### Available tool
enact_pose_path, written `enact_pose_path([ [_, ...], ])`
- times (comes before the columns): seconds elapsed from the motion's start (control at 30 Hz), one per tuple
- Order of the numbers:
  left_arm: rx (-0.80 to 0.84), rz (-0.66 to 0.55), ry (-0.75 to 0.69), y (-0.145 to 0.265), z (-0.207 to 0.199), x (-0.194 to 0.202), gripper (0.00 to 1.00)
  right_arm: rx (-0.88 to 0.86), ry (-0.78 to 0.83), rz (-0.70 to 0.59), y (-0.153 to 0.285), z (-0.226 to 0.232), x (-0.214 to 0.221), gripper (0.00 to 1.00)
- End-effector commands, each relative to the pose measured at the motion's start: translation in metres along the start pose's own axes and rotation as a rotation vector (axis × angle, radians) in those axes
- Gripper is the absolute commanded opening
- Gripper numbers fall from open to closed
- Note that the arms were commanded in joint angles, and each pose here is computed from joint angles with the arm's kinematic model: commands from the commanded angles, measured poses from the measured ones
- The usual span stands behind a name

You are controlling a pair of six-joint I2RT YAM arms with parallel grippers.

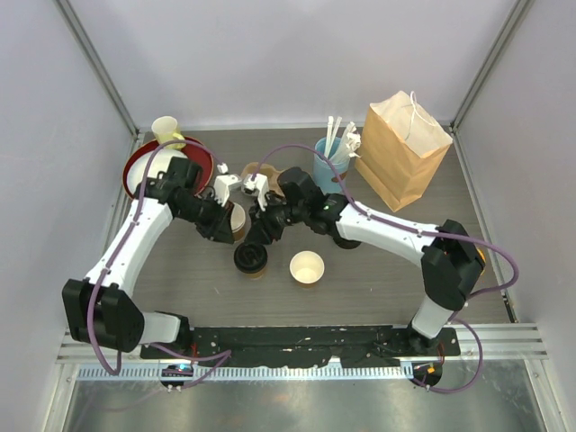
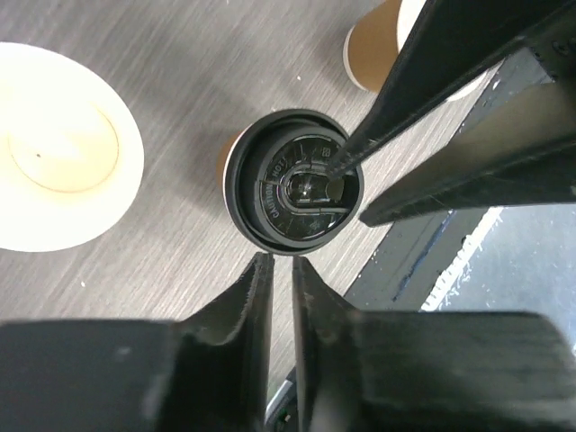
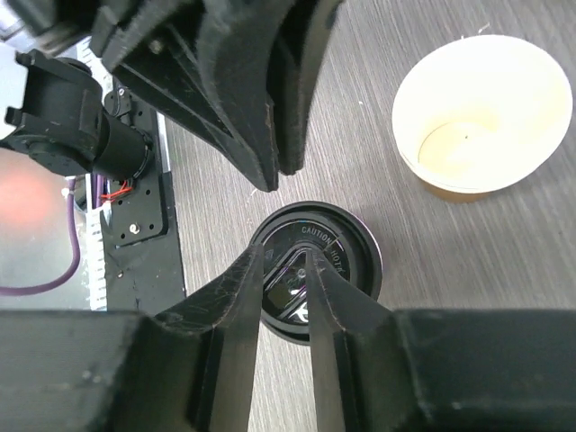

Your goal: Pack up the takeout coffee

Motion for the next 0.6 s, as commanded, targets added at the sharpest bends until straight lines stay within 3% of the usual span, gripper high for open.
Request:
enact_pose_path([
  [0.0,-0.015,-0.038,-0.068,0.015,-0.008,-0.013,0.28,-0.003,0.178,-0.052,0.041,0.033,-0.036,0.34],
  [0.03,-0.03,-0.034,-0.064,0.016,-0.007,-0.013,0.38,0.044,0.204,-0.058,0.052,0.025,-0.038,0.42],
  [0.07,-0.045,-0.038,-0.058,0.018,-0.006,-0.014,0.54,0.12,0.204,-0.068,0.071,0.024,-0.04,0.46],
  [0.1,-0.059,-0.044,-0.054,0.021,-0.006,-0.016,0.61,0.158,0.198,-0.065,0.082,0.018,-0.037,0.51],
  [0.17,-0.097,-0.049,-0.049,0.025,-0.003,-0.019,0.72,0.267,0.149,-0.069,0.116,-0.007,-0.036,0.63],
  [0.23,-0.13,-0.053,-0.037,0.028,-0.001,-0.021,0.75,0.459,0.097,-0.099,0.151,-0.032,-0.031,0.73],
  [0.43,-0.176,-0.04,-0.018,0.027,0.007,-0.021,0.76,0.917,-0.144,0.033,0.184,-0.084,0.019,0.69],
  [0.57,-0.168,-0.026,-0.011,0.024,0.009,-0.019,0.76,1.018,-0.309,0.062,0.173,-0.1,0.039,0.57],
])
Point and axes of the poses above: each gripper's point midway between its finger pads, its own y axis back along the fingers, its own z axis along the line the jaws close on, x = y × z, the point moved 9 cm from there along y, back along the fingers, and after that the axes turned 13 degrees about -y, right-handed, at the moved point
